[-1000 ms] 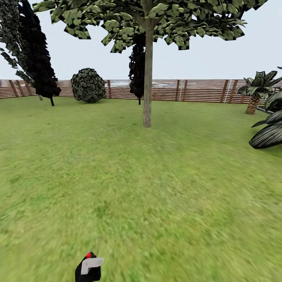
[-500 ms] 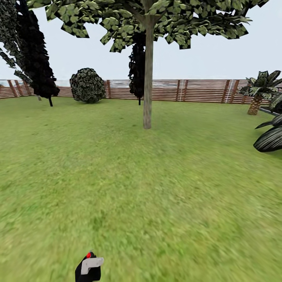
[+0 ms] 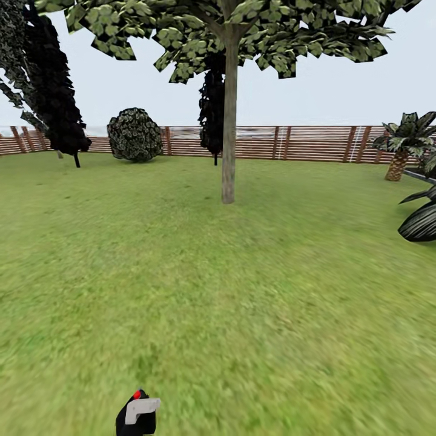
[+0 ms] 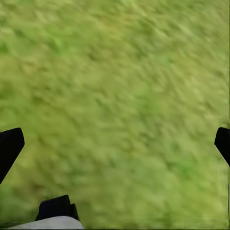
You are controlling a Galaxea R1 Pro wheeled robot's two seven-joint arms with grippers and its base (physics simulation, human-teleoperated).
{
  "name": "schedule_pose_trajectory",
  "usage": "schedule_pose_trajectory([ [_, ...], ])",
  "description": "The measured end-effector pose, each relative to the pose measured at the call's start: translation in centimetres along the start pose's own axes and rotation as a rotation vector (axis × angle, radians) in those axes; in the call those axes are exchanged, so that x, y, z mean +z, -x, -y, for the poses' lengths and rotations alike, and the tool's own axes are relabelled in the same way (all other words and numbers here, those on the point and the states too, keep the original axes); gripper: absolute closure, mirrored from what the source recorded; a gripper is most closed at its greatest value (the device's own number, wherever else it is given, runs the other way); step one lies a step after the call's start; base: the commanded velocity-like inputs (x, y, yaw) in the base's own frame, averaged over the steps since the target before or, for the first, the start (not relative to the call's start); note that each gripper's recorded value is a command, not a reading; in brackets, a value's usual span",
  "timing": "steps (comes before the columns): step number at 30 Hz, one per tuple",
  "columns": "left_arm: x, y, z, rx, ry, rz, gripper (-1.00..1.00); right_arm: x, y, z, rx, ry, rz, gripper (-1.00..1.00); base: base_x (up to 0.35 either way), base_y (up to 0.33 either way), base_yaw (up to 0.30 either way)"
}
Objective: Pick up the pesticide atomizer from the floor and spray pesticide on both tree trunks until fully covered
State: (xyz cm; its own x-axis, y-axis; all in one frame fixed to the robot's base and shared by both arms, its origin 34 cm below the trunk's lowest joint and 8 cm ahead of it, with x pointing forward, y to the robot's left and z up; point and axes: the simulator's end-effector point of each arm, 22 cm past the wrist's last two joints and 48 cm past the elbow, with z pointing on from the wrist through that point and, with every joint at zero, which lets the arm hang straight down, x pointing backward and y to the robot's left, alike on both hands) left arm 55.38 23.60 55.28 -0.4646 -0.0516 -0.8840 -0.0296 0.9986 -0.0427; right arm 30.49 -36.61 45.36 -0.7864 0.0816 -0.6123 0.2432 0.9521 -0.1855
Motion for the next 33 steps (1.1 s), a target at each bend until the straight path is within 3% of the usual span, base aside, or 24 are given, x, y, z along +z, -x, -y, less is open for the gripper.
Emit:
schedule_pose_trajectory([
  [11, 0.0, 0.0, 0.0, 0.0, 0.0, 0.0, 1.0, -2.2, -5.9, 0.9, -0.026, -0.01, -0.136, -1.0, 0.35, 0.0, 0.0],
  [33, 0.0, 0.0, -0.1, 0.001, 0.001, 0.001, 1.0, -2.5, -6.4, 0.9, -0.029, -0.011, -0.149, -1.0, 0.35, 0.0, 0.0],
])
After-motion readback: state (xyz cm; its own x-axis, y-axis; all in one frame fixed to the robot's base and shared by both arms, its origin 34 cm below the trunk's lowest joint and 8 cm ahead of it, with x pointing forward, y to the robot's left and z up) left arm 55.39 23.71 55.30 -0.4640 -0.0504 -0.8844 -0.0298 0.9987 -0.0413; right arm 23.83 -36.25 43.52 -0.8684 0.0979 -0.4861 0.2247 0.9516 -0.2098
